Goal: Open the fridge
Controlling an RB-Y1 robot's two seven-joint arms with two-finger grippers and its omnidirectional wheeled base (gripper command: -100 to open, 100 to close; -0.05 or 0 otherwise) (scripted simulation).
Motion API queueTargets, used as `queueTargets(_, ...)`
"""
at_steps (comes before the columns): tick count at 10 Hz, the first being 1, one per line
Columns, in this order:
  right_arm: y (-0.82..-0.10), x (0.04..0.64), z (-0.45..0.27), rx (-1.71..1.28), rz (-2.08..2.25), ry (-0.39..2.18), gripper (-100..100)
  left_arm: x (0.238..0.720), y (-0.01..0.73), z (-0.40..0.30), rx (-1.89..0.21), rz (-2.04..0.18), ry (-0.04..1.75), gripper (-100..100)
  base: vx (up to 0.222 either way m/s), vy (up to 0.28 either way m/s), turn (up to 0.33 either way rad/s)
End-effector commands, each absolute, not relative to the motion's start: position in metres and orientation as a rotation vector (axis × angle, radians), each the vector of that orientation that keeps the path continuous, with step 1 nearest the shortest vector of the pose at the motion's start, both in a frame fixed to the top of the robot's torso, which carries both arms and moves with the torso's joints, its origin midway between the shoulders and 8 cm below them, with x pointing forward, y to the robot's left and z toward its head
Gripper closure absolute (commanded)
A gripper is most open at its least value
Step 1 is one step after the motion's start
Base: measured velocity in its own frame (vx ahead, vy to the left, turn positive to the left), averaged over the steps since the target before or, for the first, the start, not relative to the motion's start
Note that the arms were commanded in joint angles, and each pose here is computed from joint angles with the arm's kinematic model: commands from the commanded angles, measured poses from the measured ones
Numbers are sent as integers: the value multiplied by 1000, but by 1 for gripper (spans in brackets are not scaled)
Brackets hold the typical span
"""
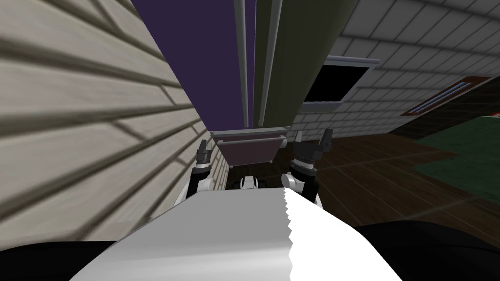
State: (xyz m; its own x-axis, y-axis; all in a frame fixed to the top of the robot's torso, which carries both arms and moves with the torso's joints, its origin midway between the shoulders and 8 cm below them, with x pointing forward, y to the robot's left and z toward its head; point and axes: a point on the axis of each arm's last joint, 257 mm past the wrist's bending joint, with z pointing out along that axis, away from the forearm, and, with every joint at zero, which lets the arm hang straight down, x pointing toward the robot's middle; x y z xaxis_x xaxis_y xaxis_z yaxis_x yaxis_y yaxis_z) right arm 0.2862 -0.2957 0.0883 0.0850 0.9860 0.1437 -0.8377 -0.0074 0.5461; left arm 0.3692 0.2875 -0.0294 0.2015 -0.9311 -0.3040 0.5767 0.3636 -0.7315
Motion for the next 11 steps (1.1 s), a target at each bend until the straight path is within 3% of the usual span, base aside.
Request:
queueTargets(1,-296,286,88,578,1478,321,0,372,289,-50,-514,-1106,848,-100,84,-12,-2)
queueTargets(11,-296,286,88,578,1478,321,0,380,300,-114,-507,-1055,933,-100,60,-14,-3)
